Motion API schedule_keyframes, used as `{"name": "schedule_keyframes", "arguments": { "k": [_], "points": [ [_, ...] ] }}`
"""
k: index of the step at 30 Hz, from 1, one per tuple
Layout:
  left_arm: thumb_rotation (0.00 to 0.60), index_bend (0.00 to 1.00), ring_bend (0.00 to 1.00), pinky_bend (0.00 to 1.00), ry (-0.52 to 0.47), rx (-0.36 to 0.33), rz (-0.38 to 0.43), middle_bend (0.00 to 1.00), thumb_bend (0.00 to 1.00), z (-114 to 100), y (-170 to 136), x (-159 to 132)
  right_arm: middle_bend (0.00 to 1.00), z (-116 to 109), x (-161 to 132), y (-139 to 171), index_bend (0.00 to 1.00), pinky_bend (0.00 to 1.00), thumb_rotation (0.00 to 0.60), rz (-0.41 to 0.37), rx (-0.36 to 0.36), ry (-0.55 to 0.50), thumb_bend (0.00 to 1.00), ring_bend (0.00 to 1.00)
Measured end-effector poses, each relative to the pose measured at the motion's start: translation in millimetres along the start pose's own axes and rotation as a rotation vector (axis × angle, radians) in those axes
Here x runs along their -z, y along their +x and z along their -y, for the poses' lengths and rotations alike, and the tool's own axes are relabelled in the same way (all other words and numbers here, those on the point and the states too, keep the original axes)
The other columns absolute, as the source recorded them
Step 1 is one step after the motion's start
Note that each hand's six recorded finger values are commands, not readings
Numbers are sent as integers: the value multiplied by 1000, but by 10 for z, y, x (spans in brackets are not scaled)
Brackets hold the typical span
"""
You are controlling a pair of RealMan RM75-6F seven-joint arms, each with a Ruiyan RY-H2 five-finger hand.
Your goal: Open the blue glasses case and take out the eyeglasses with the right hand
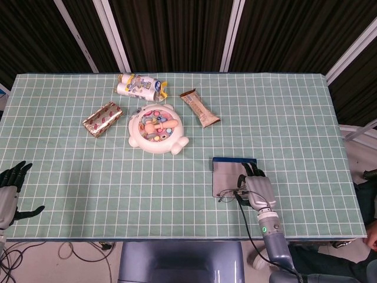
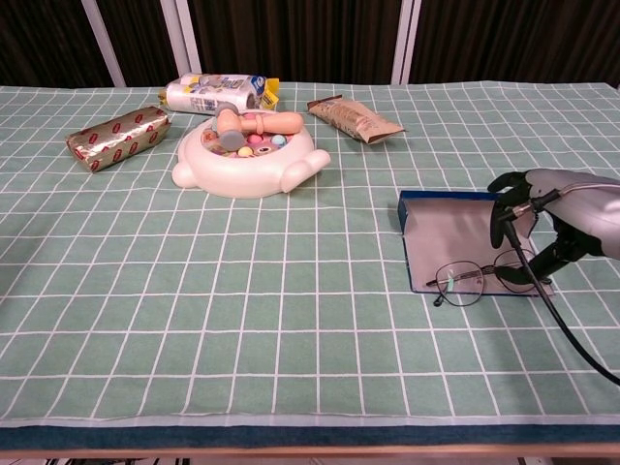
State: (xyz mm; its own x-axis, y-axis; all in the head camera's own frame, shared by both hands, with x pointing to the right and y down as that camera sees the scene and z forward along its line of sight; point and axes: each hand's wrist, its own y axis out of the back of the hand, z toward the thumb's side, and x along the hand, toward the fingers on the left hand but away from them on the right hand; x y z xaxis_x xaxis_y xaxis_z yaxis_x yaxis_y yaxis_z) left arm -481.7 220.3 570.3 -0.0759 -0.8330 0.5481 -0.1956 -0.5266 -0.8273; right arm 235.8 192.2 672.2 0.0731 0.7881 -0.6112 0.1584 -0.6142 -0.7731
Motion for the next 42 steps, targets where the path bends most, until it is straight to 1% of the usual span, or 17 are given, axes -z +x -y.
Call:
{"name": "schedule_keyframes", "arguments": {
  "k": [8, 18, 30, 42],
  "points": [
    [600, 0, 0, 0, -1, 1, -1, 0, 63, 0, 3, 2, 136, 29, 21, -22, 535, 201, 600, 7, -8, 4, 394, 0],
    [600, 0, 0, 0, -1, -2, 0, 0, 63, -5, 0, 1, 136, 109, 60, -10, 535, 201, 600, 16, -28, -3, 396, 0],
    [600, 0, 0, 0, -2, -1, -2, 0, 63, -5, 2, 4, 136, 158, 15, -31, 535, 201, 600, 5, -26, -9, 396, 0],
    [600, 0, 0, 0, -4, 0, -5, 0, 63, -5, 2, 8, 136, 239, 63, -50, 535, 201, 600, 18, -41, 1, 396, 0]
  ]
}}
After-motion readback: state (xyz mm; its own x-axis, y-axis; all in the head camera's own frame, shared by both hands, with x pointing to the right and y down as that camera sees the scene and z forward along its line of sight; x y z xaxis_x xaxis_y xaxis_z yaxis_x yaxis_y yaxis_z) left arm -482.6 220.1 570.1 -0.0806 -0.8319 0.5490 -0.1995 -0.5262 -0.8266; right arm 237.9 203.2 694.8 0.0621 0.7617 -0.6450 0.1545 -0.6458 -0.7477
